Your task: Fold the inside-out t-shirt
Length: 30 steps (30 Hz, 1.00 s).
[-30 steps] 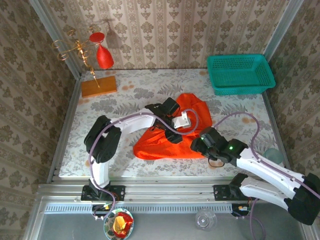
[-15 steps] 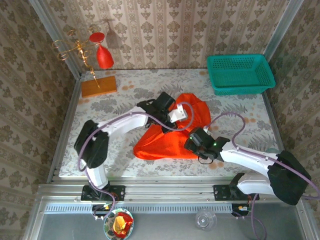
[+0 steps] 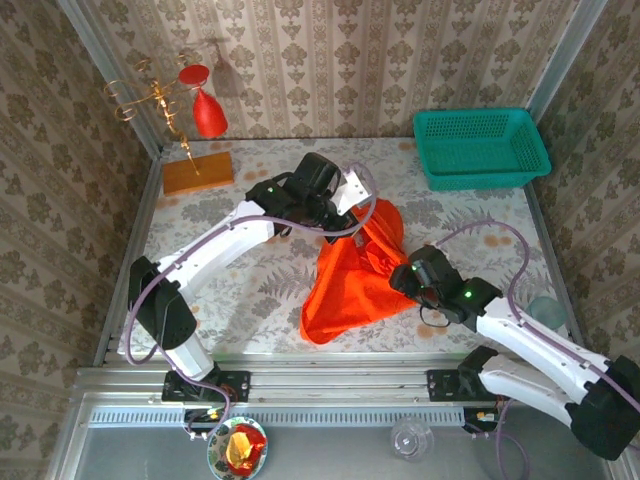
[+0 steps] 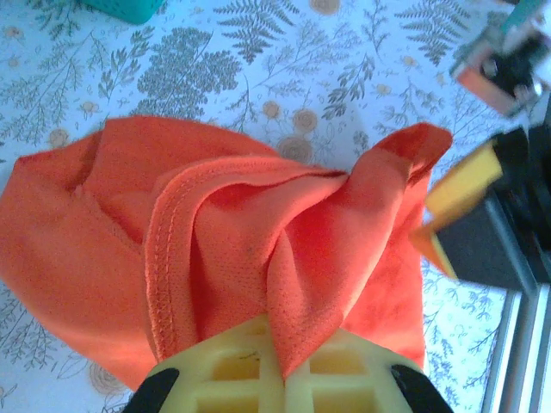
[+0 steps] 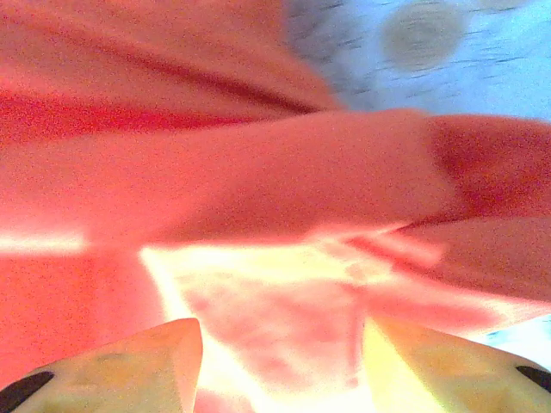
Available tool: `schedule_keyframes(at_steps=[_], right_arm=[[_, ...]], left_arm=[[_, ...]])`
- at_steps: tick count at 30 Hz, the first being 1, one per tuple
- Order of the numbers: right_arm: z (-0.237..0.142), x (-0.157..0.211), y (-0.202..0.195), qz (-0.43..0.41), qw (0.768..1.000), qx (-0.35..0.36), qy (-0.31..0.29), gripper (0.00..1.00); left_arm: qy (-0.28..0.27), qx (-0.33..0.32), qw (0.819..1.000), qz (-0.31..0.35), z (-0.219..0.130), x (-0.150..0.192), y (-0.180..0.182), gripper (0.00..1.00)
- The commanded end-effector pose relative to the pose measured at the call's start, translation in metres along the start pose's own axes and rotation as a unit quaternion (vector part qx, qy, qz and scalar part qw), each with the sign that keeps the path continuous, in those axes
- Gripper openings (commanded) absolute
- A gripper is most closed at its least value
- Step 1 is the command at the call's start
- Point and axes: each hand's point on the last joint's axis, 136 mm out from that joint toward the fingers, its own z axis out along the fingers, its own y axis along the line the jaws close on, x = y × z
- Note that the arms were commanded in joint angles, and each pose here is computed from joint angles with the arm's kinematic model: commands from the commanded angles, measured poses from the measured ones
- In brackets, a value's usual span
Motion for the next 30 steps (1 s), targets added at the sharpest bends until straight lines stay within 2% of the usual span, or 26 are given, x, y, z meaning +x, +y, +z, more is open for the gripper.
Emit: schedule_keyframes(at_steps=[1,9,13,20,22,25,30], right_arm=[[-0.003,-0.003,0.021,-0.028,0.999,-0.007,-0.018,0.53],[0.039,-0.039,0.049,-0.065,0.992,0.082,-0.067,0.58],[0.068,-0.05,0.047,-0.087,0.982,0.14,-0.092,0.65],[0.113,-0.036,0.035,-0.113,0.972,0.196,-0.062,0.62],[0.119,-0.03,0.03,-0.114,0.971,0.202,-0.051,0.55],[0.117,-0.025,0.03,-0.116,0.974,0.19,-0.042,0.37],[0.085,-0.034,0.048,-0.129,0.979,0.15,-0.05,0.1]], left_arm=[[-0.018,0.014,1.0,-0.015,-0.015,-0.016,-0.011,0.0],[-0.016,0.011,1.0,-0.024,-0.014,-0.014,-0.01,0.0],[-0.017,0.004,0.999,-0.027,-0.015,-0.013,-0.009,0.0],[-0.016,-0.017,0.999,-0.036,-0.016,-0.012,0.002,0.0],[-0.016,-0.02,0.999,-0.043,-0.016,-0.011,0.008,0.0],[-0.018,-0.031,0.998,-0.057,-0.018,-0.009,0.021,0.0],[-0.036,-0.054,0.993,-0.096,-0.024,-0.007,0.053,0.0]])
